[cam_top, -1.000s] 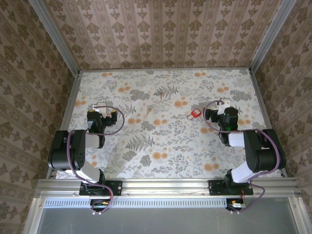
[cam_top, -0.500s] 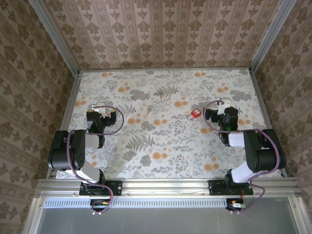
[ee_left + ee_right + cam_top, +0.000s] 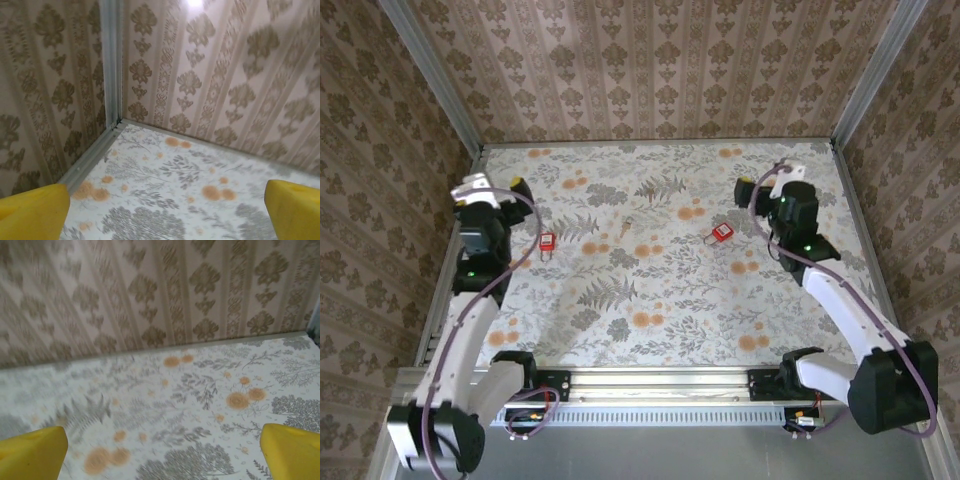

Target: Unlock with the key

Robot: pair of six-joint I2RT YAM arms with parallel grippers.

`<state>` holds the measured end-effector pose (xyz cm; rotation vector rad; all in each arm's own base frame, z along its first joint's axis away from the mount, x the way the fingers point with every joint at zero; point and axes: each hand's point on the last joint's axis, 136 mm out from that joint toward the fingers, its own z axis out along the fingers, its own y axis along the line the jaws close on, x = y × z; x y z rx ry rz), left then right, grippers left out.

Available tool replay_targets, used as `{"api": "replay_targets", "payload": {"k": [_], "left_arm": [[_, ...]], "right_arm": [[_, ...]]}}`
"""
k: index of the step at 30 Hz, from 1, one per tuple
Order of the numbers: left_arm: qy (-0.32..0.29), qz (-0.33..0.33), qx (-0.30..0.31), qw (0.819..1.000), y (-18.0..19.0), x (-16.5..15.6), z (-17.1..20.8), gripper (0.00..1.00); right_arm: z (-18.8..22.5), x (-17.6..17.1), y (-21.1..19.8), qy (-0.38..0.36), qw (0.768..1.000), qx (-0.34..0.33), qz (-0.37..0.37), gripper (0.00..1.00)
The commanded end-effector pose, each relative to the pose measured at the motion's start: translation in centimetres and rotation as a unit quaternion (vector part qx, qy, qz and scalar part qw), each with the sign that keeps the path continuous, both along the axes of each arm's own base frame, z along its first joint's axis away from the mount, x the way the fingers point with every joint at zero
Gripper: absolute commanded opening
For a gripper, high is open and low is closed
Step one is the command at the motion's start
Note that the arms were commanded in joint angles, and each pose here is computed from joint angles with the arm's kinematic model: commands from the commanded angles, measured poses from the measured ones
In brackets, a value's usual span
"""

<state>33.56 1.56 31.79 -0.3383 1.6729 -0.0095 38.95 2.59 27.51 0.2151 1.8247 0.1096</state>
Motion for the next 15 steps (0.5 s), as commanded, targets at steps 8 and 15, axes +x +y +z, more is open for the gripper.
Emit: {"api": "replay_targets", "payload": {"k": [8,15], "left_arm": [[0.063,0.008,-0.266,0.962,0.5,-6.2,-8.9,0.96],[0.185,-0.021,-0.254,0.949,-1.2,-6.1,-12.1,0.82]], "right_arm": [[-7.3,-0.2,3.4,0.225,0.965,0.131,0.018,0.87],[-13.9,1.2,4.5,0.346,0.937,0.045,-0.037,0.86]]}}
